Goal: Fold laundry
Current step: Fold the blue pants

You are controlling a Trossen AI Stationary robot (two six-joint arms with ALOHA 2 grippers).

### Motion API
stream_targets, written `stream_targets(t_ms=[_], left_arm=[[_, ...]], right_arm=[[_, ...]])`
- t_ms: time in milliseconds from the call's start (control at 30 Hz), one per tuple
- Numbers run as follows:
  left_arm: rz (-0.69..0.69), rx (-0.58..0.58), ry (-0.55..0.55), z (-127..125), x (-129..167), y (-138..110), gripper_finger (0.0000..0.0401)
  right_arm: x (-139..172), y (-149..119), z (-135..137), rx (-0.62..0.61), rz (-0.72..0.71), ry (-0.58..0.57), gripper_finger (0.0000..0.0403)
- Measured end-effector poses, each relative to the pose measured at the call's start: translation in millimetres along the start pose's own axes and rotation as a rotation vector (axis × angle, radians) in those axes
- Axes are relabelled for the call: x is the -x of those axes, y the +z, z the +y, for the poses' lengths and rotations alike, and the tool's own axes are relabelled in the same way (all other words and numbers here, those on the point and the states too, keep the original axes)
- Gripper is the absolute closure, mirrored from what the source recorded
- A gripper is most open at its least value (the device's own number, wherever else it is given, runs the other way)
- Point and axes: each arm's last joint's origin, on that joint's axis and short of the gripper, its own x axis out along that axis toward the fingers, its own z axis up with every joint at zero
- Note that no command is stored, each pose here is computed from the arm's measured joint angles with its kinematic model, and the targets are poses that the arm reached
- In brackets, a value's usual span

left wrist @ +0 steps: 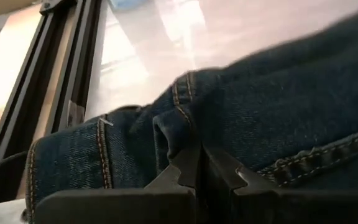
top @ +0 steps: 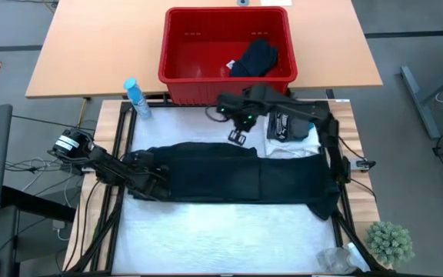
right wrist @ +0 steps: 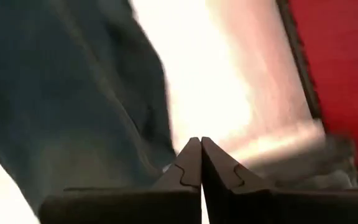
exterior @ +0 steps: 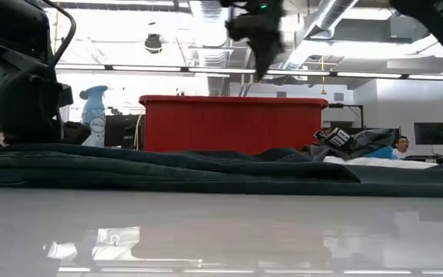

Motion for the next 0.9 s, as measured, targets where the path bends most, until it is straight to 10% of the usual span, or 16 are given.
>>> stream_targets(t_ms=[333,700,900], left_arm=[[0.110,-0.199,-0.034,0,7,-11,0.0401],[0.166,-0.255,-0.069,0,30,-7,0.0401],[0.224,-0.323,-0.150,2,45,7,0.0401]], right_arm=[[-7,-58,21,-0.031,0.152,0.049,0.0310],[-52,-129,104,0.184,0.204,0.204,0.0229],[-80,-165,118,-0.108,0.344,0.095,0.0220]])
